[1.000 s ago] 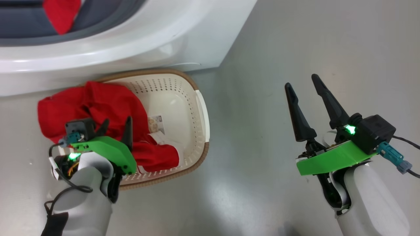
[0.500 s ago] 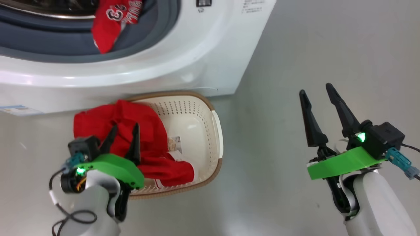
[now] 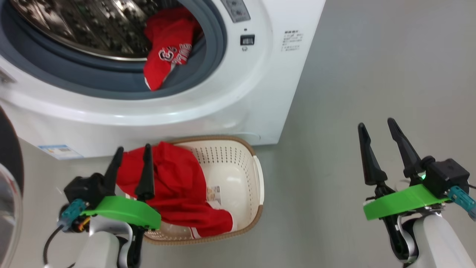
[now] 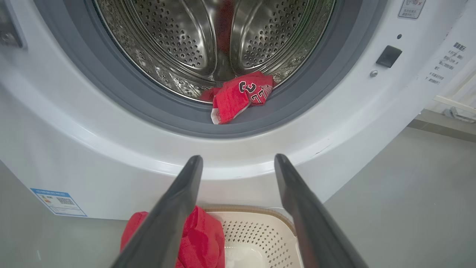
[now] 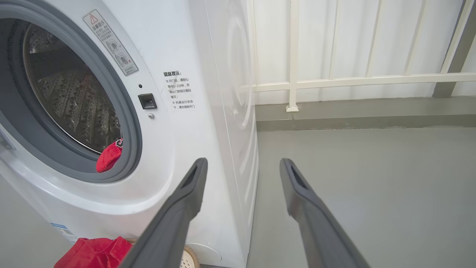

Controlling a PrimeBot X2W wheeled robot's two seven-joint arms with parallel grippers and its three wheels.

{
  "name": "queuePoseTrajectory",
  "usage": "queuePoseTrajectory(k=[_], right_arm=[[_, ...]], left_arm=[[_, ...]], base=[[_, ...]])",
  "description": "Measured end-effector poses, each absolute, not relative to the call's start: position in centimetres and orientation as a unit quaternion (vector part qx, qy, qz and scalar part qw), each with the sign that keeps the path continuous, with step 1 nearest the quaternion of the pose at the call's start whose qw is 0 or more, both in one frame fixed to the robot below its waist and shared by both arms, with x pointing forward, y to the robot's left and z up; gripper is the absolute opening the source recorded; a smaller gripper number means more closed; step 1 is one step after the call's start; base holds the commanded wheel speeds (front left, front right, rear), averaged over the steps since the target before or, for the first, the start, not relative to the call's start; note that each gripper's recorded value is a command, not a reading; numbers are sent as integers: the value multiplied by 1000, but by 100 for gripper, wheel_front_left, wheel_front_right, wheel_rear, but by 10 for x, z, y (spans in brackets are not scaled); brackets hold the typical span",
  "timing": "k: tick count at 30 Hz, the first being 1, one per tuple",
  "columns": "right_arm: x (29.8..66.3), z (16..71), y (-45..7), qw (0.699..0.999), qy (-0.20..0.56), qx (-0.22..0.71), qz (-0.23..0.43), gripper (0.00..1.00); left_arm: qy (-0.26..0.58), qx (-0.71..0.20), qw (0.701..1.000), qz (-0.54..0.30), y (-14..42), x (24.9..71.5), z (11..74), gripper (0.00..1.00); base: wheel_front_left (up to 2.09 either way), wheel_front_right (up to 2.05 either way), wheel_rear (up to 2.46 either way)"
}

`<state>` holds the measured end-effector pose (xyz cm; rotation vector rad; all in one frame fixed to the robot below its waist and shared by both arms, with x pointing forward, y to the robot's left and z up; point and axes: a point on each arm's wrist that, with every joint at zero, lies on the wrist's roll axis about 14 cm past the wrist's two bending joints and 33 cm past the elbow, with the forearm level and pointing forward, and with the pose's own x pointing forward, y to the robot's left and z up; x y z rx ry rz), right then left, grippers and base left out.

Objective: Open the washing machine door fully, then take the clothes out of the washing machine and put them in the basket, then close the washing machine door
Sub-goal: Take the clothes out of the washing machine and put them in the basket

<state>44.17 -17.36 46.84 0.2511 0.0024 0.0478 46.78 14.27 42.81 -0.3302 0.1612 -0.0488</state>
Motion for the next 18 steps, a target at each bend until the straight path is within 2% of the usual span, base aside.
queuePoseTrajectory(k=[5, 18], right_arm=[[427, 477, -183, 992, -7, 124, 10, 100], [379, 494, -210, 994, -28, 104, -27, 100]], left_arm=[[-3, -146, 989, -20, 156, 458, 482, 100], [-37, -134, 990, -14, 165, 407, 506, 100]], base=[[0, 0, 0], [0, 0, 0]])
